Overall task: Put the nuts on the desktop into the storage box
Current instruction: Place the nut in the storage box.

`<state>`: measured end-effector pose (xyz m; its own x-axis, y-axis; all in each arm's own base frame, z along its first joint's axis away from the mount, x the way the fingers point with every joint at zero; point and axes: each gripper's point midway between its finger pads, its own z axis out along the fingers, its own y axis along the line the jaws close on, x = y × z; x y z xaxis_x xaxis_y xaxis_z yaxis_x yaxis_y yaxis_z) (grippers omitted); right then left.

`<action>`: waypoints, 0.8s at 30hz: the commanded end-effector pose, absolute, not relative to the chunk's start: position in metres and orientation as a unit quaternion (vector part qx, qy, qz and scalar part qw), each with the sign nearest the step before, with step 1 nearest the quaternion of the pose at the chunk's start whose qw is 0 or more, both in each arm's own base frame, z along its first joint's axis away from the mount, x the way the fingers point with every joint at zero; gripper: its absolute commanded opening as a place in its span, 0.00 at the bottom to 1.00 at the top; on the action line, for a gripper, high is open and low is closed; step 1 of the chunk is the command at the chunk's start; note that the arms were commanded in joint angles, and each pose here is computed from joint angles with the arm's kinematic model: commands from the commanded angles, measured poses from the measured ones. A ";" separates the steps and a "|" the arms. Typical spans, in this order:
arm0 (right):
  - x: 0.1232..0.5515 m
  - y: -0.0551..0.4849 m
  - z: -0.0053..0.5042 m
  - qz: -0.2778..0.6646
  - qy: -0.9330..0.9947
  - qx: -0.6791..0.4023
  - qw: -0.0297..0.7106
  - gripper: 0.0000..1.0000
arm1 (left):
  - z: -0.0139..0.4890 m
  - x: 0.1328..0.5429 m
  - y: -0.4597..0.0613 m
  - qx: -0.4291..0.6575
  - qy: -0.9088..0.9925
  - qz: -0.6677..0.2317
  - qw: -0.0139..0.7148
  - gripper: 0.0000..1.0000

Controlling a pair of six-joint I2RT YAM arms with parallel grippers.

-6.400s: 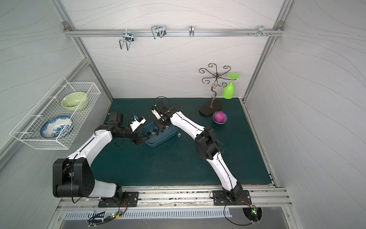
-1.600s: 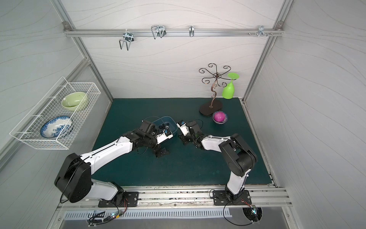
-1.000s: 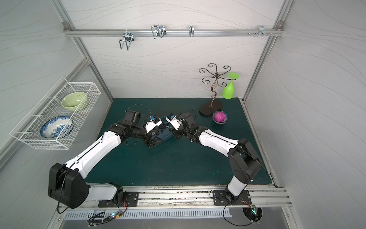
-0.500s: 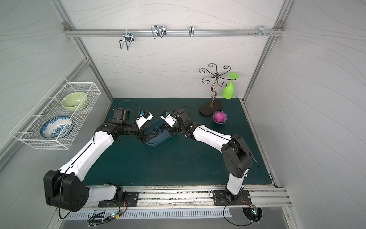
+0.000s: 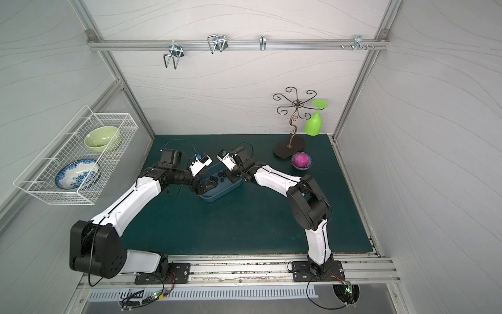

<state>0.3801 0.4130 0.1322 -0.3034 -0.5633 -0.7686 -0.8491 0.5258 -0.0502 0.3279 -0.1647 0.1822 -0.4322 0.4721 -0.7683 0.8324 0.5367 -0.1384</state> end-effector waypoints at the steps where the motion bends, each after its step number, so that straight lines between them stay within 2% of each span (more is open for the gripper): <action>1: 0.390 0.407 0.114 0.178 0.815 -0.422 0.356 0.23 | 0.185 0.347 -0.164 0.424 0.791 -0.236 0.373 0.98; 12: 0.413 0.387 0.075 0.131 0.852 -0.405 0.306 0.23 | 0.162 0.369 -0.157 0.399 0.807 -0.228 0.371 0.99; 24: 0.420 0.384 0.060 0.101 0.867 -0.405 0.273 0.22 | 0.161 0.369 -0.157 0.392 0.812 -0.236 0.363 0.99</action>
